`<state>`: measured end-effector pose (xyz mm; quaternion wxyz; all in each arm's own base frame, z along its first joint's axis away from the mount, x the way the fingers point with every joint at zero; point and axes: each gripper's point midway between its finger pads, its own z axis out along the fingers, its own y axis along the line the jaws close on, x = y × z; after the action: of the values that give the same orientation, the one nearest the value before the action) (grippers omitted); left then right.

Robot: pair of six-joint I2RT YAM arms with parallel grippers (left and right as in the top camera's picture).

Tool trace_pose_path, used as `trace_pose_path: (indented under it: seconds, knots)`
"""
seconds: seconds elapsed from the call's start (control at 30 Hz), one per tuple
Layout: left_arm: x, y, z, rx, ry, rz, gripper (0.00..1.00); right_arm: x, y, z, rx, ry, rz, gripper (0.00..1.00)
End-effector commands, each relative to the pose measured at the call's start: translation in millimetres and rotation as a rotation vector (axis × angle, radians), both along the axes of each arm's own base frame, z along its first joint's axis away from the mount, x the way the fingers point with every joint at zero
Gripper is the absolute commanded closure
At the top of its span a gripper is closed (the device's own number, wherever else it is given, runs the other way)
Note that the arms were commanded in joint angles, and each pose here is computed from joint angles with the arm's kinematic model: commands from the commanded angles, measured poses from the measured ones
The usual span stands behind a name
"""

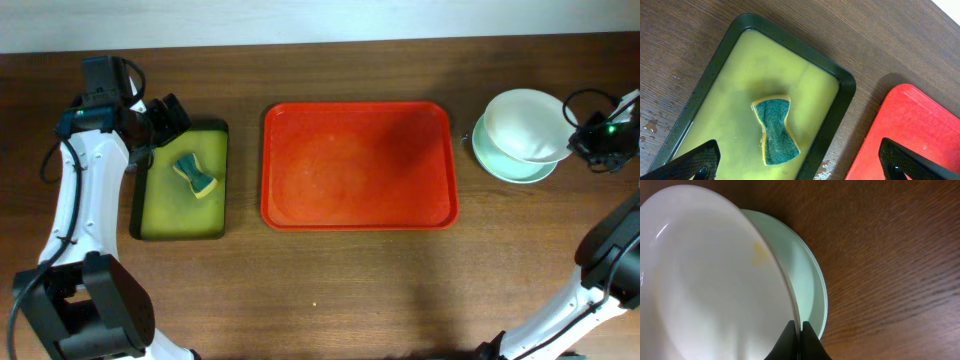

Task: Clean dirty plates on tray and stack at the side

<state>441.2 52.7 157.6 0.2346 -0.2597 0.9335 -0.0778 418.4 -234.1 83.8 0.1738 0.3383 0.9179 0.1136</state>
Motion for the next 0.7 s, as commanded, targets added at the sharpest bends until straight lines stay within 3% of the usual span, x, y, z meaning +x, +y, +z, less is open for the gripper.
trace_pose_path:
  seconds: [0.0,0.07,0.1,0.13,0.2,0.23,0.4,0.53,0.67]
  knots:
    - [1.3,0.3,1.8,0.001,-0.005,-0.007,0.01,3.6,6.2,-23.3,-0.002,0.05,0.01,0.96]
    - [1.3,0.3,1.8,0.001,-0.005,-0.007,0.0,0.2,0.9,-26.2,-0.039,0.079,0.0,0.94]
    - [1.3,0.3,1.8,0.001,-0.005,-0.007,0.01,-0.3,1.9,-26.3,-0.034,0.08,0.002,0.76]
    - [1.3,0.4,1.8,0.002,-0.005,-0.007,0.01,-2.5,3.5,-26.9,-0.027,0.089,0.003,0.34]
    - [1.3,0.3,1.8,0.001,-0.005,-0.007,0.01,-7.8,7.5,-27.1,-0.012,0.111,0.004,0.07]
    - [1.3,0.3,1.8,0.002,-0.005,-0.007,0.01,-9.6,9.6,-23.4,-0.007,0.112,0.005,0.01]
    - [1.3,0.3,1.8,0.001,-0.005,-0.007,0.01,-28.0,31.2,63.4,-0.06,0.032,0.02,0.01]
    - [1.3,0.3,1.8,0.001,-0.005,-0.007,0.01,-44.8,104.8,113.3,-0.089,-0.001,0.146,0.01]
    - [1.3,0.3,1.8,0.001,-0.005,-0.007,0.0,-96.7,197.0,128.4,-0.096,-0.064,0.305,0.01]
